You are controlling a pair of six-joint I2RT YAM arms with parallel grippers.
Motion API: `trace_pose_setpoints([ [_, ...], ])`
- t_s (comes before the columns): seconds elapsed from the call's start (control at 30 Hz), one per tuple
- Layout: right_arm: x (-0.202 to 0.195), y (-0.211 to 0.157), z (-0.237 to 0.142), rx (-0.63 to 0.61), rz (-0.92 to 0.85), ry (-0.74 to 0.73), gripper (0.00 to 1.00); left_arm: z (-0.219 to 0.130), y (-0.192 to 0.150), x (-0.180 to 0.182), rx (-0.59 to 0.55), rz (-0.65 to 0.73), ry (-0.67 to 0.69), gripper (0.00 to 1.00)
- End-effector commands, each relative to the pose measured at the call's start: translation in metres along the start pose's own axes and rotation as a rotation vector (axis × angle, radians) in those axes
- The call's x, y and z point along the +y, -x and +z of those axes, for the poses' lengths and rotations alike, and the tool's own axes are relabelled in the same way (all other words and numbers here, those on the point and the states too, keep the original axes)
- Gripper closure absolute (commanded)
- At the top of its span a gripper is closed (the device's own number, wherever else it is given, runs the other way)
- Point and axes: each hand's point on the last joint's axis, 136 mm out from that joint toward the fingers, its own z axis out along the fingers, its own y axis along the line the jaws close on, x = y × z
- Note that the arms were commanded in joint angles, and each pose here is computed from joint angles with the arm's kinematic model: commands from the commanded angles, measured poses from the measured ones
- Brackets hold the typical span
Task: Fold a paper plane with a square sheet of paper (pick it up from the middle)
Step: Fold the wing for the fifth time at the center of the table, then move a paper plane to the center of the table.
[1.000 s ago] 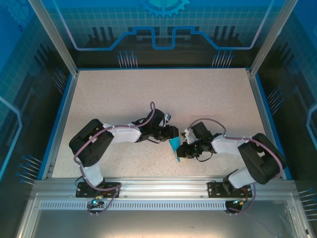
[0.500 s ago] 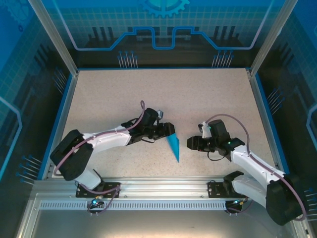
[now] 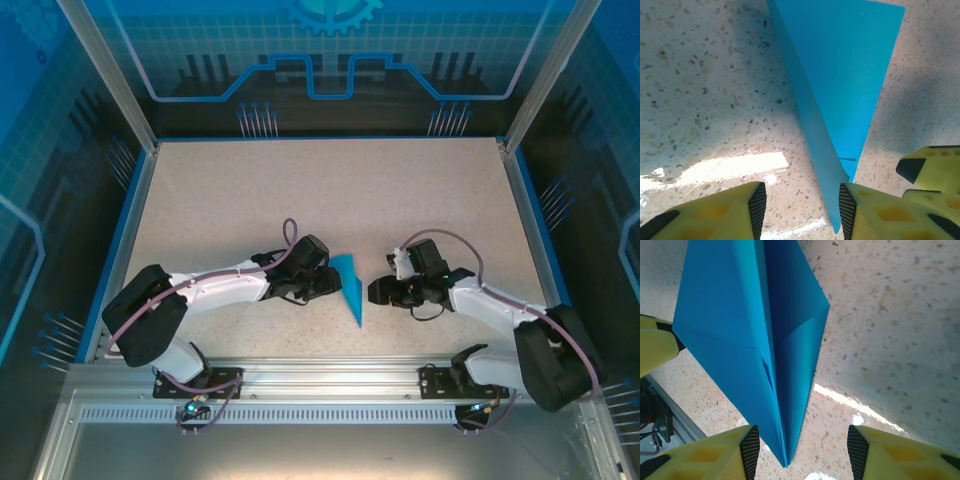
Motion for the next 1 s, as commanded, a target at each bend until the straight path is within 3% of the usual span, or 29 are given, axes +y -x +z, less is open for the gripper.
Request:
trace_pose_setpoints([
  [0.0, 0.016, 0.010, 0.008, 0.009, -0.071, 0.024, 0.47, 0.002, 0.002, 0.004, -0.005, 0.013, 0.042, 0.52],
  [0.17, 0.018, 0.015, 0.024, 0.036, -0.079, 0.013, 0.51, 0.008, -0.003, -0.004, 0.021, 0.023, -0.015, 0.48],
  [0.3, 0.019, 0.017, 0.034, 0.062, -0.083, -0.005, 0.53, 0.012, -0.003, -0.007, 0.033, 0.029, -0.017, 0.52],
  [0.5, 0.019, 0.018, 0.035, 0.060, -0.086, -0.022, 0.53, 0.013, -0.002, 0.004, 0.027, 0.028, 0.025, 0.76],
  [0.77, 0.015, 0.021, 0.028, 0.047, -0.097, -0.069, 0.47, 0.014, -0.004, 0.018, 0.026, 0.023, 0.045, 1.00],
  [0.93, 0.015, 0.023, 0.029, 0.049, -0.093, -0.080, 0.49, 0.007, -0.001, 0.011, 0.011, 0.028, 0.003, 0.81],
  [0.97, 0.015, 0.024, 0.029, 0.042, -0.092, -0.082, 0.49, 0.003, 0.000, 0.010, -0.005, 0.023, -0.005, 0.72],
])
